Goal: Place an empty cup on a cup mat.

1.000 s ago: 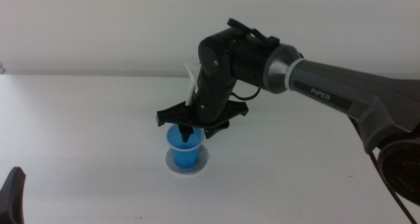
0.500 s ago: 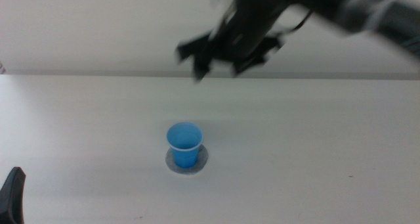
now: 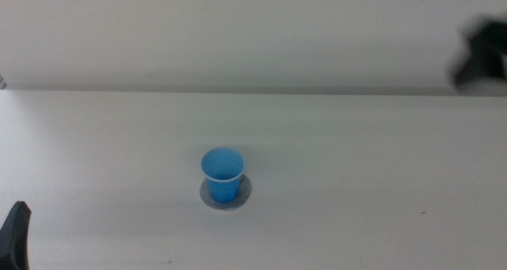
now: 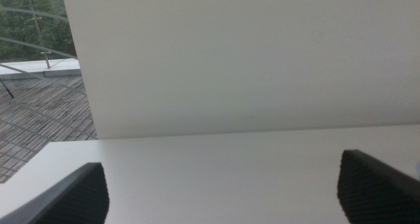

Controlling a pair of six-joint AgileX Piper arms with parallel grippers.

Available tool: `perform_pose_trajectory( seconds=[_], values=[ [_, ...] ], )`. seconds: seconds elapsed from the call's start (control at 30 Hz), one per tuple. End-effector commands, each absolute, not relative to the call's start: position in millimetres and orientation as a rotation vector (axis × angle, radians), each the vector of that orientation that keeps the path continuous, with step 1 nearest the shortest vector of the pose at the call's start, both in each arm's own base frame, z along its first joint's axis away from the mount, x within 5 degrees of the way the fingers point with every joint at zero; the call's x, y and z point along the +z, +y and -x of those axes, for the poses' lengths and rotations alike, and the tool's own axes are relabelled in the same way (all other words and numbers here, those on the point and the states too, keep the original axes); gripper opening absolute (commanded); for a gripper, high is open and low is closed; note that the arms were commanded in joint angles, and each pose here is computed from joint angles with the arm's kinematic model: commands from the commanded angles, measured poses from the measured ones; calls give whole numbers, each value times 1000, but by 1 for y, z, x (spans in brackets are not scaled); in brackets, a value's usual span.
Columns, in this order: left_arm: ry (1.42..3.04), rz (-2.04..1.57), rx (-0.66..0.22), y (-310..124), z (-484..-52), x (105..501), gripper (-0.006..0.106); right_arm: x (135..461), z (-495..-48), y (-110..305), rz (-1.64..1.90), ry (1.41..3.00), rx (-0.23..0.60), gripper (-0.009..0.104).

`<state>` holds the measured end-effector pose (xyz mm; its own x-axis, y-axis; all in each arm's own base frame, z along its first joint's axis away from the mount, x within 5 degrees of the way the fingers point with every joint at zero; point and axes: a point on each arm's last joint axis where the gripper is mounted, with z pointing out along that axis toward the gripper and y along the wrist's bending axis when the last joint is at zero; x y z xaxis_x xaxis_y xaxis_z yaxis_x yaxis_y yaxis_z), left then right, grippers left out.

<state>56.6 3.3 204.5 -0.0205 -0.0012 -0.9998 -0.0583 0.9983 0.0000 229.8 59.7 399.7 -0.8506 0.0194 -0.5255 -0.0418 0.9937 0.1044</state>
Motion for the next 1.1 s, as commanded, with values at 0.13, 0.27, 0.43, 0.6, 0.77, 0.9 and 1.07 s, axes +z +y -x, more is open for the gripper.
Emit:
perform_pose_trajectory(
  seconds=[0.13,0.27,0.43,0.6,0.77,0.9,1.07],
  values=[
    [1580,40,39,3,-55,194,94,376,-141,26,-53,2474,124,75],
    [1580,40,39,3,-55,194,94,367,-102,12,-54,2382,70,75],
    [1580,40,39,3,-55,194,94,361,-63,-4,-76,2260,-1,75],
    [1580,40,39,3,-55,194,94,335,-44,-7,76,2101,-35,75],
    [1580,40,39,3,-55,194,94,302,-33,-1,150,1856,64,89],
    [1580,40,39,3,-55,194,94,275,-38,3,166,1717,75,93],
    [1580,40,39,3,-55,194,94,248,-41,2,157,1646,-57,93]
  ],
)
